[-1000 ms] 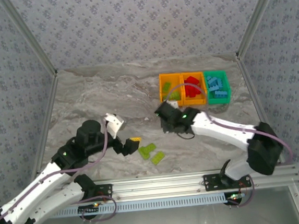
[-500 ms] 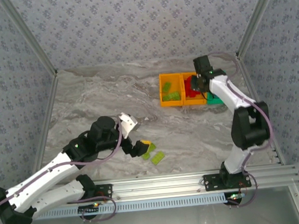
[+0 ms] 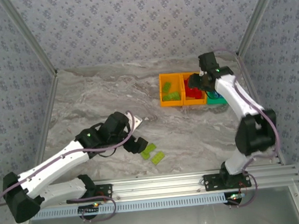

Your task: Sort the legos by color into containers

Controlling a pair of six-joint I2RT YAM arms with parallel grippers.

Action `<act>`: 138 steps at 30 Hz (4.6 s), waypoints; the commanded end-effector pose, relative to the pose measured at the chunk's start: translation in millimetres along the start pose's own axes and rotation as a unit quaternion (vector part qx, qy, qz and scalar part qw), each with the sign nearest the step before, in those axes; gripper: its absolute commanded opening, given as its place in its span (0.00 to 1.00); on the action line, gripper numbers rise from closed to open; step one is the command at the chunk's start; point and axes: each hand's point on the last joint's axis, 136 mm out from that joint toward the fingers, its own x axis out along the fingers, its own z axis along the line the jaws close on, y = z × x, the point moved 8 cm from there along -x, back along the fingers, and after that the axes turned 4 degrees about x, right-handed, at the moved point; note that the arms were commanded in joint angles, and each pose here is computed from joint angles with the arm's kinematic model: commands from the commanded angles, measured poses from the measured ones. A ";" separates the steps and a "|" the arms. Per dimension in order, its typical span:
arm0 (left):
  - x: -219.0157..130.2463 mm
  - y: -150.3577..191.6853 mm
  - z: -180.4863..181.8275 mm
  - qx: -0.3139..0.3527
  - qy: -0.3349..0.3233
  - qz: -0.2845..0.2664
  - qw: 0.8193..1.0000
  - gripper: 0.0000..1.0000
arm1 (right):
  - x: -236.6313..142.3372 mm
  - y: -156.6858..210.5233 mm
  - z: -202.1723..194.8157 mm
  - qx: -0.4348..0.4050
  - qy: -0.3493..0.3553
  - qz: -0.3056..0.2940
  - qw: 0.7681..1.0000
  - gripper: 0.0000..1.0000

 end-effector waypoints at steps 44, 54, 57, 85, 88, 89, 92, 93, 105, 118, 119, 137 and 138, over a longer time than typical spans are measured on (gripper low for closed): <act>125.8 -88.4 0.1 0.068 -0.082 0.024 0.994 0.29 | -117.8 181.3 -2.7 -0.014 -0.209 0.075 0.975 0.90; 171.6 -212.7 69.2 0.022 -0.138 -0.085 0.987 0.29 | -127.2 188.9 -24.8 0.029 -0.169 0.051 0.984 0.91; 191.1 -238.7 86.1 0.015 -0.142 -0.097 0.985 0.29 | -132.0 191.8 -29.8 0.035 -0.168 0.048 0.984 0.91; 21.2 -78.4 3.7 -0.167 -0.104 -0.115 0.974 0.64 | -123.5 195.1 -21.9 -0.004 -0.202 0.055 0.978 0.92; 16.3 -37.0 -0.5 -0.261 -0.116 -0.096 0.953 0.65 | -113.2 196.6 -15.5 -0.018 -0.213 0.070 0.974 0.92; 16.4 -25.0 0.4 -0.306 -0.125 -0.090 0.940 0.65 | -109.1 196.8 -15.1 -0.018 -0.207 0.075 0.975 0.92; 24.7 11.3 8.4 -0.456 -0.177 -0.051 0.871 0.63 | -98.6 199.0 -14.8 -0.018 -0.192 0.089 0.977 0.93; 29.8 19.1 9.1 -0.482 -0.186 -0.038 0.855 0.61 | -96.3 200.0 -14.8 -0.018 -0.190 0.093 0.977 0.93; 114.7 41.9 -9.2 -0.490 -0.197 0.138 0.838 0.63 | -108.1 210.4 -30.5 -0.010 -0.186 0.079 0.979 0.93; 139.5 61.0 -10.3 -0.482 -0.196 0.174 0.836 0.48 | -106.8 211.0 -32.6 -0.001 -0.181 0.075 0.981 0.93; 139.0 63.0 -9.2 -0.480 -0.201 0.178 0.835 0.44 | -107.4 210.7 -32.0 -0.002 -0.183 0.076 0.980 0.93; 100.7 -78.8 17.7 -0.376 -0.137 -0.013 0.916 0.30 | -115.6 204.2 -5.2 -0.031 -0.268 0.089 0.959 0.92; 102.5 -95.6 21.4 -0.355 -0.141 -0.030 0.924 0.30 | -116.1 203.1 -6.5 -0.029 -0.261 0.084 0.961 0.92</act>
